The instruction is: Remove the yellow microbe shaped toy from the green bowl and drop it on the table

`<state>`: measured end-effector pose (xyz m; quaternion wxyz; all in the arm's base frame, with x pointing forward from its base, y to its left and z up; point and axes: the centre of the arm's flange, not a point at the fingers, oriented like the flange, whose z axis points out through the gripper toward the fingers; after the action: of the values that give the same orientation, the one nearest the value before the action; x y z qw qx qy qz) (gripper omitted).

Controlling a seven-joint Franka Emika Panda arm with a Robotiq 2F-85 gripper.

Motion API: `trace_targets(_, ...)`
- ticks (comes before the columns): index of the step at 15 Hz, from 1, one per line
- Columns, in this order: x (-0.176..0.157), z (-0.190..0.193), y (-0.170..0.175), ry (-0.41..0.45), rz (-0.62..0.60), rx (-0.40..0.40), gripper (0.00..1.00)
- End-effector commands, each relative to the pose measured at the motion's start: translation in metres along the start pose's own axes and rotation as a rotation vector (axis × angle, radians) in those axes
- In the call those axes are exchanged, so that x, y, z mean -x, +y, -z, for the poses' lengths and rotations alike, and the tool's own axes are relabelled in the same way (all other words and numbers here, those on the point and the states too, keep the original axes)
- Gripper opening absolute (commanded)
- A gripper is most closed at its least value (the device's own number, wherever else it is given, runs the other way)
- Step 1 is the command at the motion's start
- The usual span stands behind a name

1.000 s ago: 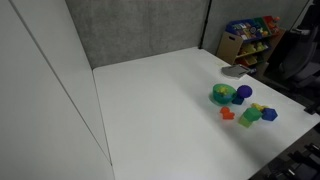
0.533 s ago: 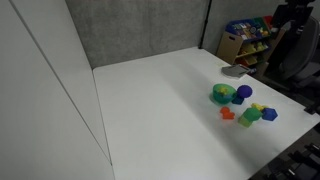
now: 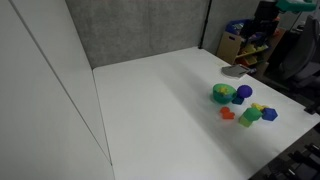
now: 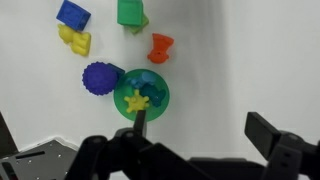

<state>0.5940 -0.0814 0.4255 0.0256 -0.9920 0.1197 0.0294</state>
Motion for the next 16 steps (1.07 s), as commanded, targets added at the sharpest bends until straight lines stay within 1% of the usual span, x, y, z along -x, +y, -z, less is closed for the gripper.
trace_targets(1, -0.033, -0.019, -0.008, 0.053, -0.056, 0.001, 1.0)
trace_targets(6, -0.061, -0.066, -0.003, 0.077, -0.117, 0.009, 1.0)
trace_targets(8, -0.072, -0.087, 0.001, 0.069, -0.143, 0.015, 1.0)
trace_targets(12, -0.092, -0.137, 0.017, 0.017, -0.207, 0.042, 1.0)
trace_targets(16, -0.104, -0.183, 0.035, -0.042, -0.25, 0.062, 1.0)
